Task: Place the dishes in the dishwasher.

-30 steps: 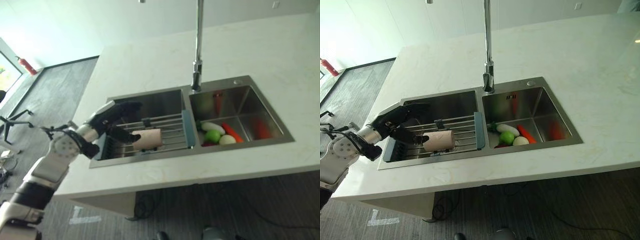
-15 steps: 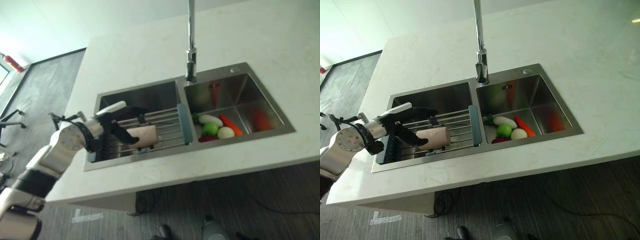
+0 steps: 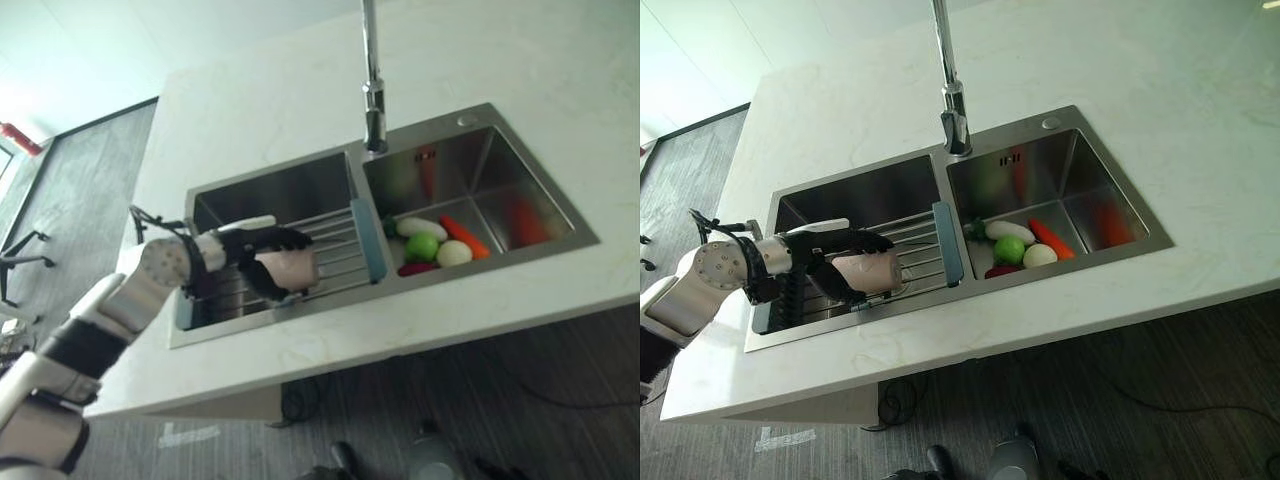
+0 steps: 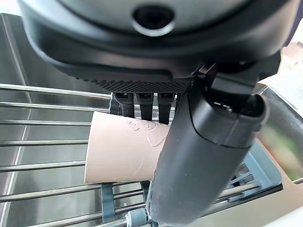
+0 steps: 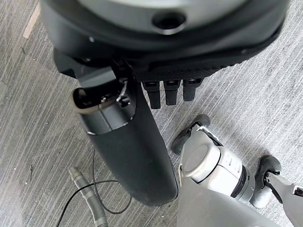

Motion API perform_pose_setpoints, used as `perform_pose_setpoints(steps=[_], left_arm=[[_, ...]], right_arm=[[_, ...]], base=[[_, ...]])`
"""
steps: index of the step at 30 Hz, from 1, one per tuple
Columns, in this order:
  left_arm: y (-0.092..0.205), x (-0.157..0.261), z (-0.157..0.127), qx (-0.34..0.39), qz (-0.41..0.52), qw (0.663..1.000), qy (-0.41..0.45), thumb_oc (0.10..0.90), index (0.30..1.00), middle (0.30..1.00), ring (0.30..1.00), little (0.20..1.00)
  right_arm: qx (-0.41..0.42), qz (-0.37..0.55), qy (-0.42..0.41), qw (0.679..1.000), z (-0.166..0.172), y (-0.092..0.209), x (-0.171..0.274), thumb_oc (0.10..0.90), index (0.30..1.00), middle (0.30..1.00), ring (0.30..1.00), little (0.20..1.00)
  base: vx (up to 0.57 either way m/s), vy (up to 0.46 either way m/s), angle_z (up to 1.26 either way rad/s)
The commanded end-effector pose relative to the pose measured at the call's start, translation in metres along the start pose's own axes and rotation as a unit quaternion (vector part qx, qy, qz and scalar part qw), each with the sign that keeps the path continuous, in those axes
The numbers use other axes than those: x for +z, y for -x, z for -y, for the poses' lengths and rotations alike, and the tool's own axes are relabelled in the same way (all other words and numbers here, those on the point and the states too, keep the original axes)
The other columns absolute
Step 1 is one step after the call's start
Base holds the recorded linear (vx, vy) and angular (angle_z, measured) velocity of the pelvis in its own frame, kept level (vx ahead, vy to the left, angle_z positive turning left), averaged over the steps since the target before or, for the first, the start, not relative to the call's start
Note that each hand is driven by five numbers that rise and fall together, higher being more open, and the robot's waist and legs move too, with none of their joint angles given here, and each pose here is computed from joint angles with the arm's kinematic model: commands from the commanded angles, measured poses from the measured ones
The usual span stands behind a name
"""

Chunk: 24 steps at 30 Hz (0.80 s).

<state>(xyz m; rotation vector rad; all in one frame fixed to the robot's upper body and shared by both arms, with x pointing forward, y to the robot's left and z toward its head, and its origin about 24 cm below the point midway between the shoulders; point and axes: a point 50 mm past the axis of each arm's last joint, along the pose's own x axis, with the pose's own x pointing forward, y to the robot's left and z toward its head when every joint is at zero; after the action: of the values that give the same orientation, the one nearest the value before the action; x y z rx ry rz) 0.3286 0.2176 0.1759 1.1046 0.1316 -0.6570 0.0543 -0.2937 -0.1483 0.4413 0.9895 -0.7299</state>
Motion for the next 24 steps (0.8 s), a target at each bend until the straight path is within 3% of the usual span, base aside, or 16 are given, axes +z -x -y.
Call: perform_pose_setpoints(steps=[1,12,24], left_arm=[[0.025,0.012,-0.043,0.072,-0.017,0.995,-0.06,0.8,0.9,0.9,0.9,0.9],[0.031,-0.004,-0.043,0.132,-0.07,0.976,-0.16,0.8,0.9,0.9,0.9,0.9],[0.026,-0.018,-0.03,0.141,-0.091,0.976,-0.138,0.8,0.9,0.9,0.9,0.9]], right_arm=[[-0.014,0.034,0.005,0.999,0.018,0.003,0.015,0.8,0.9,0.9,0.9,0.9],[0.002,0.057,0.016,0.998,0.014,0.003,0.028,0.8,0.9,0.9,0.9,0.9],[0.037,0.094,0.033,0.994,0.0,0.002,0.051,0.8,0.9,0.9,0.9,0.9]], base=[[0.0,0.0,0.0],[0.0,0.023,-0.02],[-0.03,0.038,0.0]])
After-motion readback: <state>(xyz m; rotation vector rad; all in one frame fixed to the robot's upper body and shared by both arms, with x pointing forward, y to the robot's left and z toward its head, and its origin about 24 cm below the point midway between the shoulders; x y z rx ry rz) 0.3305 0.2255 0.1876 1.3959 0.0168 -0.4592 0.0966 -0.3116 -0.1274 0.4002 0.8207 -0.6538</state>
